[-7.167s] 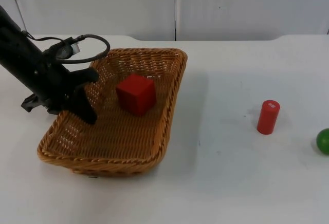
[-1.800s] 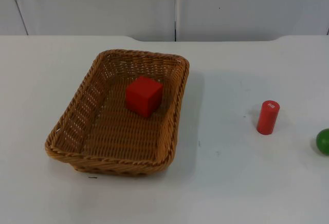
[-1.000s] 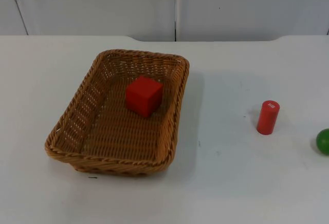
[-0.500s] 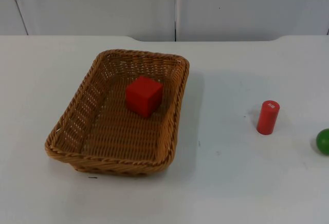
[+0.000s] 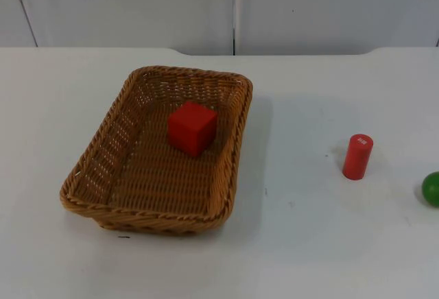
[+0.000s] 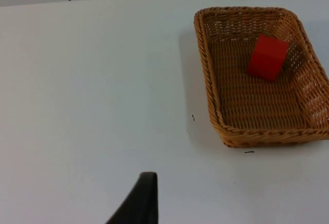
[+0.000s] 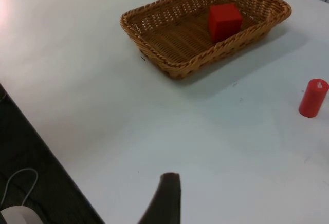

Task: Pick up the basket with the left hand and place the object to the left of the red cylinder into the basket with the right hand.

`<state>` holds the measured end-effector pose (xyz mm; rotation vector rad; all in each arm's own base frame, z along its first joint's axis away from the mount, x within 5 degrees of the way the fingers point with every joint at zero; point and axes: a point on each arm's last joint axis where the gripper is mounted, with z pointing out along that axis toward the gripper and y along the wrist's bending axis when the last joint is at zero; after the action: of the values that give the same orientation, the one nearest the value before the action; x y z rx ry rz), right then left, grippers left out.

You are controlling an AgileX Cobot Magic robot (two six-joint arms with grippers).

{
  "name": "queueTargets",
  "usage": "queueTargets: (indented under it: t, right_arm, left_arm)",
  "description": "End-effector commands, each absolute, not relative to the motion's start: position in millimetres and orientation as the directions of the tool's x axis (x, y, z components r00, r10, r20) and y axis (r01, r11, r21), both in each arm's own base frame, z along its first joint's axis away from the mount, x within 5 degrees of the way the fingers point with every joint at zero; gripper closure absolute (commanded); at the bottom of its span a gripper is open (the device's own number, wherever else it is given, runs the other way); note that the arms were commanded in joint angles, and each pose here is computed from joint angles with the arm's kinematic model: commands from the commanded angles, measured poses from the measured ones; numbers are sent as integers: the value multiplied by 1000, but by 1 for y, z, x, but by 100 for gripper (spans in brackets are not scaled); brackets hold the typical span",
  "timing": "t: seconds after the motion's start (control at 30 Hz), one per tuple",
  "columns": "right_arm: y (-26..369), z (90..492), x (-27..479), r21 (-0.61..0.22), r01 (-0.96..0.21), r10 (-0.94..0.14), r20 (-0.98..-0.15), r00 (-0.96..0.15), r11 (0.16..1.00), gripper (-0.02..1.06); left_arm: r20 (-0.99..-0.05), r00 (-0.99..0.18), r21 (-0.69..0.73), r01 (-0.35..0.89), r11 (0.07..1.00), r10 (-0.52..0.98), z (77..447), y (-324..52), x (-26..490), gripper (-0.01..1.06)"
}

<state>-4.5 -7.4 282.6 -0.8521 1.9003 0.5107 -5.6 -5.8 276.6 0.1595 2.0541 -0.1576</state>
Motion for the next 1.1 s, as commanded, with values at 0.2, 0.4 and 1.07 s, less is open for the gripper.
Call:
queueTargets:
  t: [0.2, 0.4, 1.07]
  right_arm:
    - [-6, 280, -4, -3, -743, -343, -889, -304, 669, 1]
    - [-6, 280, -4, -3, -743, -343, -889, -304, 669, -1]
    - [-6, 280, -4, -3, -741, -341, -889, -306, 672, -1]
  left_arm:
    - [-881, -470, -41, 178, 983, 48, 275, -5, -6, 0]
    - [-881, -470, -41, 178, 983, 48, 275, -5, -6, 0]
    - [-881, -472, -36, 109, 993, 19, 275, -5, -5, 0]
